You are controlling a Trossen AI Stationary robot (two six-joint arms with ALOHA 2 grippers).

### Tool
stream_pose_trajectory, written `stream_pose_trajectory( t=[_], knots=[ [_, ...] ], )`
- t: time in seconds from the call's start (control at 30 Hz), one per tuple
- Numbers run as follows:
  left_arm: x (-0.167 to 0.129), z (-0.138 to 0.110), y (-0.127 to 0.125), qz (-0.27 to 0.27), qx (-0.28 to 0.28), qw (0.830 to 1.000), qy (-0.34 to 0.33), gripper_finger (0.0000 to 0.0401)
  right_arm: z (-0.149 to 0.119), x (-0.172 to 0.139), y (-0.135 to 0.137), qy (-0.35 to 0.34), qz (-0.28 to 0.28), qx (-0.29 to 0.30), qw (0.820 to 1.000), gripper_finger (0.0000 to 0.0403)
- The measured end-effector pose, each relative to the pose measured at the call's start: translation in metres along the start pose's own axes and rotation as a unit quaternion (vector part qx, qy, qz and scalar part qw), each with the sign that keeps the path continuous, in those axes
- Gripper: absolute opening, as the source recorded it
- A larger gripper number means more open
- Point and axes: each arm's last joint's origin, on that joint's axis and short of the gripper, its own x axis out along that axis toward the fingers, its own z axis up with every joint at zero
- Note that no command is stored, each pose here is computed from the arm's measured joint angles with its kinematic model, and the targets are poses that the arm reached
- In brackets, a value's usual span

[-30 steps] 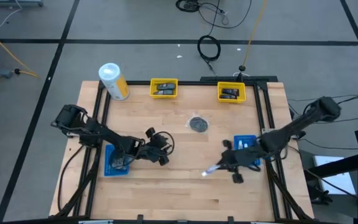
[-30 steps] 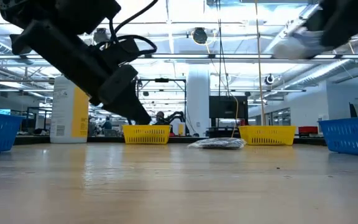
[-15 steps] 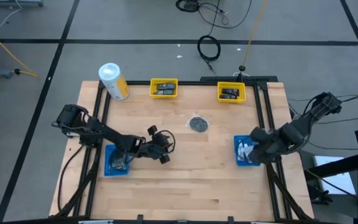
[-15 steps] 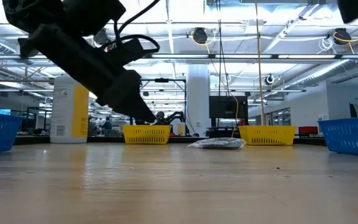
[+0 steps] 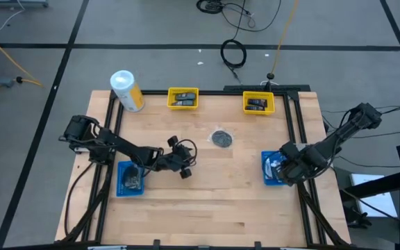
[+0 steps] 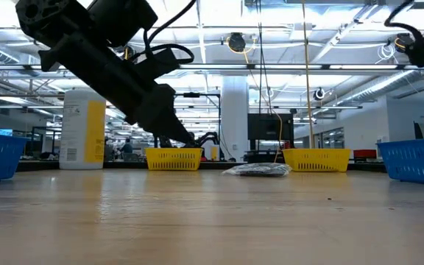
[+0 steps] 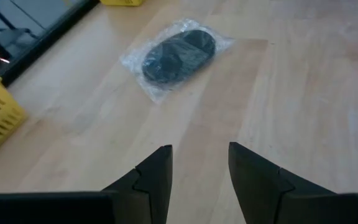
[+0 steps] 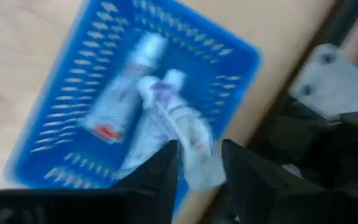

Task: Pick & Place Travel size toiletries
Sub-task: Put the white toothpaste into the right blue bin, then put the black hairbrush into the left blue bin

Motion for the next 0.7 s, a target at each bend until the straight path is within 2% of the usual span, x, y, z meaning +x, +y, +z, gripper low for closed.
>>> stream_pose_trajectory(
  t=[0.13,0.33,0.4,0.5,0.6,0.7],
  knots=[
    [0.001,0.001,0.000,-0.014,-0.004,1.000,0.001,0.0152,-0.001,0.012,-0.002,-0.016,-0.009,-0.011,1.000,0.0155],
    [0.001,0.001,0.000,-0.015,-0.006,1.000,0.000,0.0153,0.002,0.004,0.003,-0.043,0.012,-0.033,0.998,0.0197],
    [0.001,0.001,0.000,-0.015,-0.009,1.000,0.000,0.0152,0.002,0.003,0.006,-0.045,0.028,-0.054,0.997,0.0204],
    [0.001,0.001,0.000,-0.016,-0.013,1.000,0.000,0.0154,0.001,0.003,0.020,-0.061,0.098,-0.070,0.991,0.0209],
    [0.001,0.001,0.000,-0.024,-0.016,1.000,0.002,0.0153,0.000,0.010,0.035,-0.109,0.170,-0.128,0.971,0.0210],
    [0.001,0.000,-0.001,-0.032,-0.020,0.999,0.008,0.0152,-0.001,0.021,0.055,-0.185,0.270,-0.176,0.929,0.0208]
  ],
)
